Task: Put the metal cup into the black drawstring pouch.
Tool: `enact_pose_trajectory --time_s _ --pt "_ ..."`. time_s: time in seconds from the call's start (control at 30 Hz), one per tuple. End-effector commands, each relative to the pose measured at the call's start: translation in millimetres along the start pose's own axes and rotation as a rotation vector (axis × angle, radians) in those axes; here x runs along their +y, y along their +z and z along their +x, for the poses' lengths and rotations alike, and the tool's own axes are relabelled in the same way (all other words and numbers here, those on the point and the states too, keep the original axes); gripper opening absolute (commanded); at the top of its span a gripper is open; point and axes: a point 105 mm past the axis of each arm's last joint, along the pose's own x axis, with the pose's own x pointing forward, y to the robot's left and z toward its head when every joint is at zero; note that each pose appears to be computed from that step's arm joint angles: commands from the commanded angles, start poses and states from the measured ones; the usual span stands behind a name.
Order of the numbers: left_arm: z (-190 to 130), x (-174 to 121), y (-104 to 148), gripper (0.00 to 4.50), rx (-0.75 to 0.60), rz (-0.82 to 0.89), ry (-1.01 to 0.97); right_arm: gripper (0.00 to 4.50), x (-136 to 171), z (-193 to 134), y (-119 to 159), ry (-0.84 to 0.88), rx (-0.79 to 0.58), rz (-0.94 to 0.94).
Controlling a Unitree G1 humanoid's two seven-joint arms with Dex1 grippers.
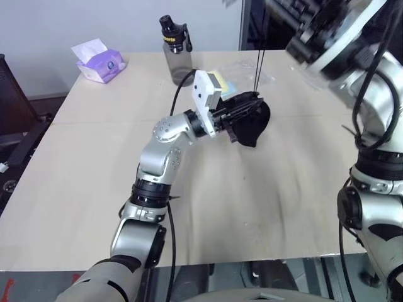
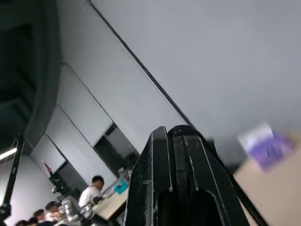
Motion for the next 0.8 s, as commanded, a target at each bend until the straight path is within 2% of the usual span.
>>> enact_pose_trajectory --time_s 0.03,0.1,0.17,0.37,0.4,0.5,0.63,0.67,0.73,0.8 --pt "-2.9 1.6 -9.5 0.11 0.030 -0.001 0.017 0.00 29.4 1.4 32.2 0.150 -0.138 -0.060" --pt "-4.5 1.1 -7.7 0.11 0.008 -0.015 0.014 0.00 28.9 0.8 35.1 0.159 -0.159 -0.042" --pt "-5.6 1.0 -0.7 1.17 -0.029 -0.035 0.013 0.00 18.4 -0.5 24.2 0.121 -0.115 -0.050" --pt "-11.5 10.0 5.7 3.69 -0.077 -0.021 0.102 0.00 -21.6 -13.5 -11.1 -0.025 0.015 -0.046" --pt "-18.3 14.1 13.6 4.37 -0.106 -0.039 0.124 0.00 -29.1 -21.7 -26.4 -0.054 0.090 -0.073" --pt "-36.6 20.2 31.6 4.48 -0.145 -0.052 0.152 0.00 -36.4 -42.6 -55.8 -0.078 0.241 -0.118" --pt "-83.1 34.5 53.1 4.50 -0.176 -0.193 0.230 1.30 -46.2 -98.5 -89.8 -0.093 0.482 -0.228" --pt "-91.6 36.3 49.7 4.50 -0.164 -0.238 0.255 1.86 -49.5 -109.1 -94.2 -0.106 0.529 -0.288" --pt "-118.0 35.8 20.7 4.50 -0.052 -0.293 0.324 2.80 -62.1 -137.7 -106.0 -0.148 0.642 -0.385" --pt "-147.8 21.7 -20.6 4.50 0.147 -0.283 0.360 2.80 -70.5 -181.2 -121.7 -0.131 0.797 -0.389"
